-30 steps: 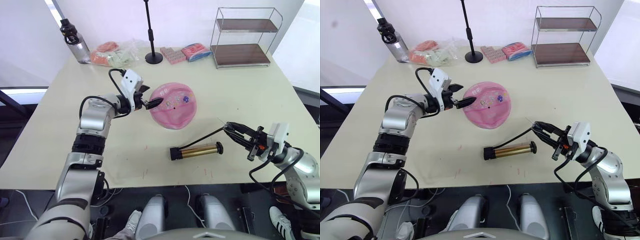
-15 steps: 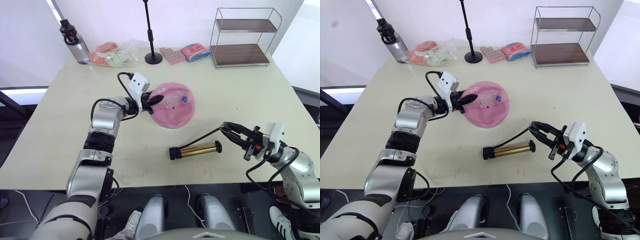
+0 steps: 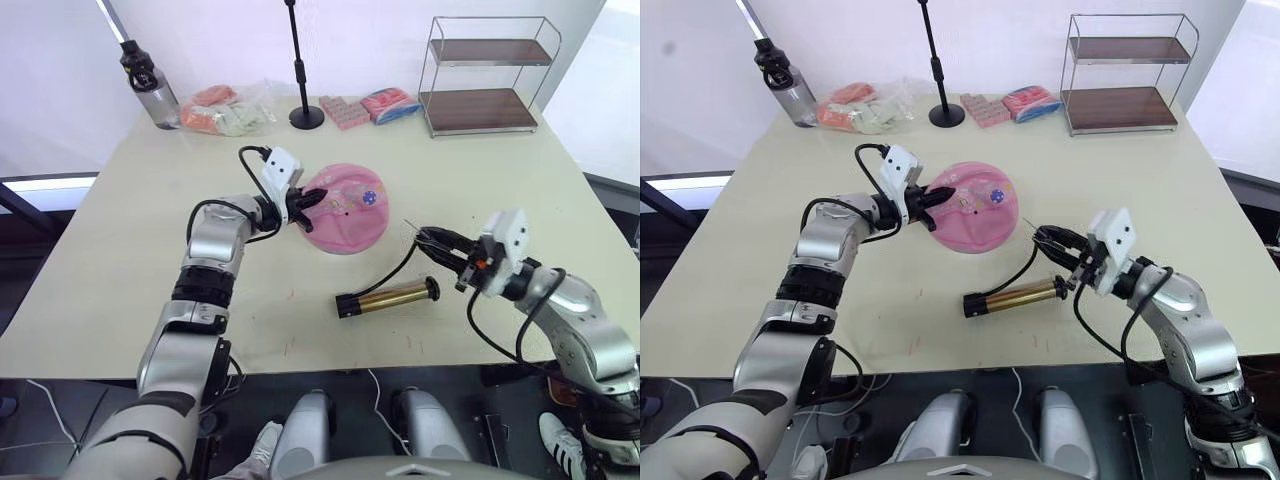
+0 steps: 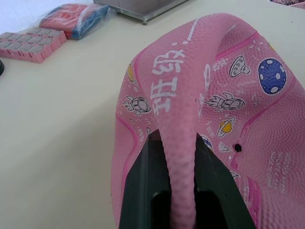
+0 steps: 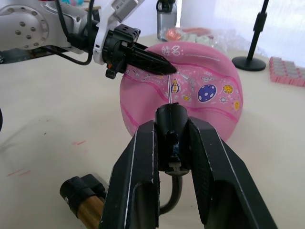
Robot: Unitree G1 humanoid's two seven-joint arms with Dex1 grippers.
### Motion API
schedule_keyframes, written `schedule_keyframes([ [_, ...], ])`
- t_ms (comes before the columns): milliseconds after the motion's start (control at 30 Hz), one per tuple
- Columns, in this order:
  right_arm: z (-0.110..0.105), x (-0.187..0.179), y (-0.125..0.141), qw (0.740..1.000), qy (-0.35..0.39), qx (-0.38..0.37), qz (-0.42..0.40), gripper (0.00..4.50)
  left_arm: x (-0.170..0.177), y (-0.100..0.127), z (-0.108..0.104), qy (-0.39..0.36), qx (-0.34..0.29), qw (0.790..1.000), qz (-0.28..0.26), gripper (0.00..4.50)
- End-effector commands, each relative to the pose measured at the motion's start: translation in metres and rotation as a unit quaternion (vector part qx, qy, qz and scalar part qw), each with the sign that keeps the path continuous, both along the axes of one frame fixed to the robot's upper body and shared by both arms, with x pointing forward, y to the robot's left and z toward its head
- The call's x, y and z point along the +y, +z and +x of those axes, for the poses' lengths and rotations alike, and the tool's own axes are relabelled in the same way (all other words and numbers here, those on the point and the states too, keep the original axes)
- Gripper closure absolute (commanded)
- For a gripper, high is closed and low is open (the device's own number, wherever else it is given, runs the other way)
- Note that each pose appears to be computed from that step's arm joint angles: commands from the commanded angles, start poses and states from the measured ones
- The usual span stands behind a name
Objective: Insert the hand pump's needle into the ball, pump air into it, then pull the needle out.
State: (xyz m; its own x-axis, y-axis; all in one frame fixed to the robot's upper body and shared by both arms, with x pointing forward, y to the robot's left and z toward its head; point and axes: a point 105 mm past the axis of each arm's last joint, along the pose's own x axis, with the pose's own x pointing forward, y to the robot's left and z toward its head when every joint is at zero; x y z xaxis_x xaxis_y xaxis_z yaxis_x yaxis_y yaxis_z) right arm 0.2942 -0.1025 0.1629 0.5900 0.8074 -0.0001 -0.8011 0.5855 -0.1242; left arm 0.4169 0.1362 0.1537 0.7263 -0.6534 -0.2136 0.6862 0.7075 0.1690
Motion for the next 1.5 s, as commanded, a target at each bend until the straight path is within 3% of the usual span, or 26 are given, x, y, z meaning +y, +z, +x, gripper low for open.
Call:
schedule_keyframes([
  [33, 0.006, 0.015, 0.012, 1.0, -0.007, 0.005, -0.017, 4.16, -0.007, 0.012, -0.001, -0.005, -0.032, 0.999, -0.004, 4.47],
  [400, 0.038, 0.045, 0.021, 0.991, -0.048, 0.087, -0.09, 4.16, -0.008, 0.002, -0.003, 0.007, -0.032, 0.999, -0.004, 4.47],
  [667, 0.049, 0.067, 0.019, 0.973, -0.032, 0.176, -0.145, 4.16, -0.007, -0.002, -0.002, 0.011, -0.032, 0.999, -0.006, 4.47],
  [1000, 0.065, 0.083, 0.022, 0.954, -0.048, 0.234, -0.18, 4.16, -0.008, -0.005, -0.002, 0.01, -0.033, 0.999, -0.003, 4.47],
  [1500, 0.087, 0.087, 0.01, 0.943, -0.091, 0.253, -0.198, 4.16, -0.01, -0.006, -0.003, 0.004, -0.035, 0.999, -0.002, 4.47],
])
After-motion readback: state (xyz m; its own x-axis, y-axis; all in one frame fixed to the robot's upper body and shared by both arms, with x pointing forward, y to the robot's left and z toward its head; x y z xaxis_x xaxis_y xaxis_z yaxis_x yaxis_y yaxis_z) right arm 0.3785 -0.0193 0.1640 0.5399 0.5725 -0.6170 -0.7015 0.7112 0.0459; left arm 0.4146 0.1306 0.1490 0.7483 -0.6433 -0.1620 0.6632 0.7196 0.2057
